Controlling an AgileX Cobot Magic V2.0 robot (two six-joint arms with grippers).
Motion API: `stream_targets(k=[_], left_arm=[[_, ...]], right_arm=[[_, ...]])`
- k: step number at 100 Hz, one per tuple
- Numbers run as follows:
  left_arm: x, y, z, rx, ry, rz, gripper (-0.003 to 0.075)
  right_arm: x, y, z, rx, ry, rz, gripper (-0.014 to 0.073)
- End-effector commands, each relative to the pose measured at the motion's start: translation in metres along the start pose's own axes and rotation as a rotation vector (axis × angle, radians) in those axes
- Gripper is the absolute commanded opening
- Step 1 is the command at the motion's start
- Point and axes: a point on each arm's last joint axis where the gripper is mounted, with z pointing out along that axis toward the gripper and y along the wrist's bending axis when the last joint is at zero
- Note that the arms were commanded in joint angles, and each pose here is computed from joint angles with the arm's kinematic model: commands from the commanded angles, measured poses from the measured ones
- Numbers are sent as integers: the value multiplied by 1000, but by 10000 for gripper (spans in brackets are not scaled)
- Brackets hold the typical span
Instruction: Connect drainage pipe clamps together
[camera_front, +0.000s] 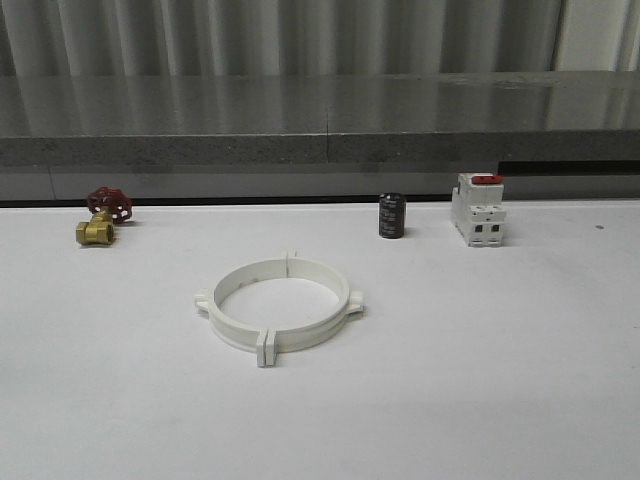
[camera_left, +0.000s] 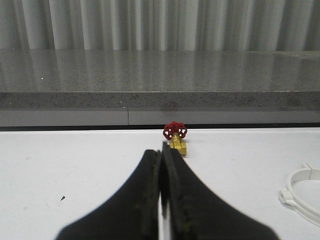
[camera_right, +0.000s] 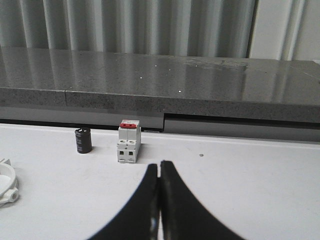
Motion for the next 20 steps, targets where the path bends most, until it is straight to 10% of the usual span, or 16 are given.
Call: stream_targets(k=[1, 20], left_arm=[[6, -1, 0, 8, -65, -9, -21], [6, -1, 0, 8, -65, -9, -21]], right_arm=[[-14, -1, -3, 9, -115, -6, -66], [-14, -1, -3, 9, -115, -6, -66]])
